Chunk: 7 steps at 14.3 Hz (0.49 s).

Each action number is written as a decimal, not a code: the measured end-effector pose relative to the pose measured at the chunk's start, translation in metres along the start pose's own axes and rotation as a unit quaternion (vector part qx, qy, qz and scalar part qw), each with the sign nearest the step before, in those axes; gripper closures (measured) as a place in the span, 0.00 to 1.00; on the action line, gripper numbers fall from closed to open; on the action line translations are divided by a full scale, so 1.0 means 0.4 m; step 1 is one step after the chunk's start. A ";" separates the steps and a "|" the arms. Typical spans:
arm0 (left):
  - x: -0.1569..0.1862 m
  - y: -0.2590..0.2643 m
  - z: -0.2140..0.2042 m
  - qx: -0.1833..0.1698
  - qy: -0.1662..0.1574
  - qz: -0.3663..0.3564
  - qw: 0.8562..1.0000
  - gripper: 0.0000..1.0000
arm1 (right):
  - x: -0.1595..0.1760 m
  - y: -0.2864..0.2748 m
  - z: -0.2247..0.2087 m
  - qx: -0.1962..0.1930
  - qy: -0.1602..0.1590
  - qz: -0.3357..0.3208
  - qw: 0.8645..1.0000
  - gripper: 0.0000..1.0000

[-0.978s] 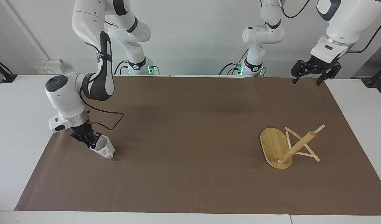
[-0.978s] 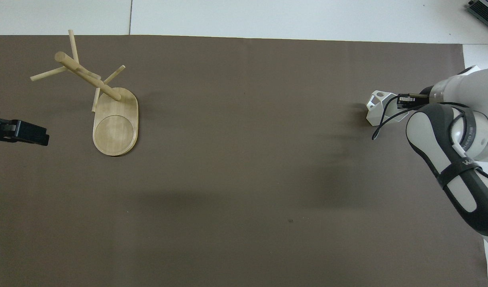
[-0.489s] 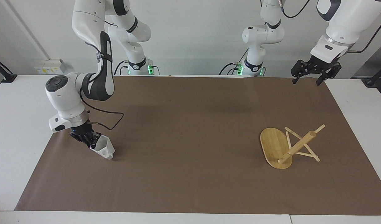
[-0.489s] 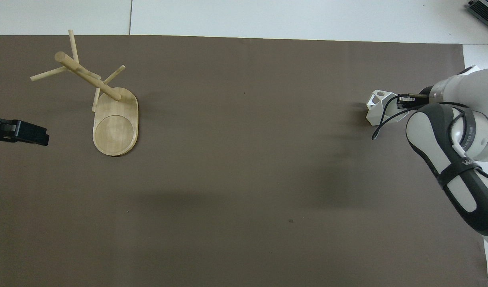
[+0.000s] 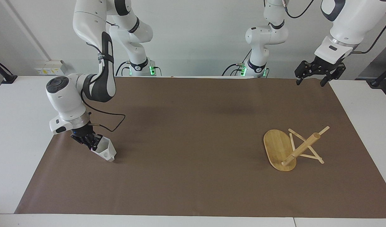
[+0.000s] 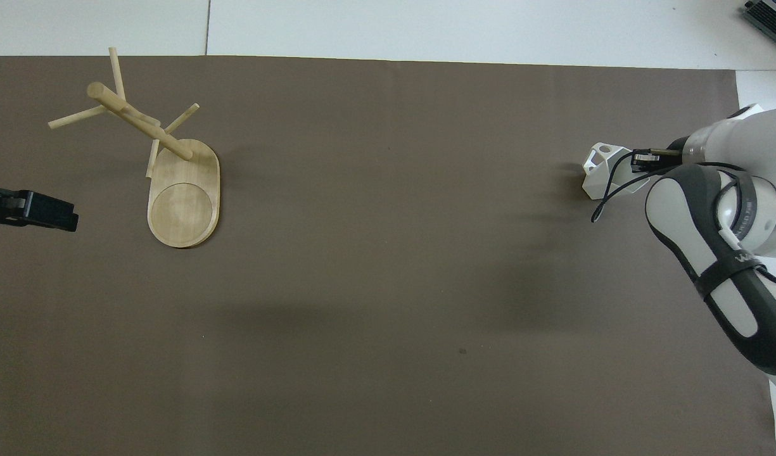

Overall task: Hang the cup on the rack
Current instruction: 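Close the right gripper on the white cup's rim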

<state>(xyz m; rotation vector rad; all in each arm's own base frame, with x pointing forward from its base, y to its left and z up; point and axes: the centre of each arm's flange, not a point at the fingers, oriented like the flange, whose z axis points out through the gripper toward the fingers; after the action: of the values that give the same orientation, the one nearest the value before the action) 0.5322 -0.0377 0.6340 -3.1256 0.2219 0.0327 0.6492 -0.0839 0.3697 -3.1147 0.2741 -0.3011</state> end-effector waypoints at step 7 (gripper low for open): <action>0.000 0.000 0.000 0.000 0.000 0.000 1.000 0.00 | 0.000 0.000 0.000 0.000 0.000 0.000 1.000 0.84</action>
<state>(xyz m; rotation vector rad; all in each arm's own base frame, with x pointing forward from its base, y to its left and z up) 0.5322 -0.0377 0.6340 -3.1256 0.2219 0.0327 0.6492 -0.0837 0.3697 -3.1146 0.2737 -0.3011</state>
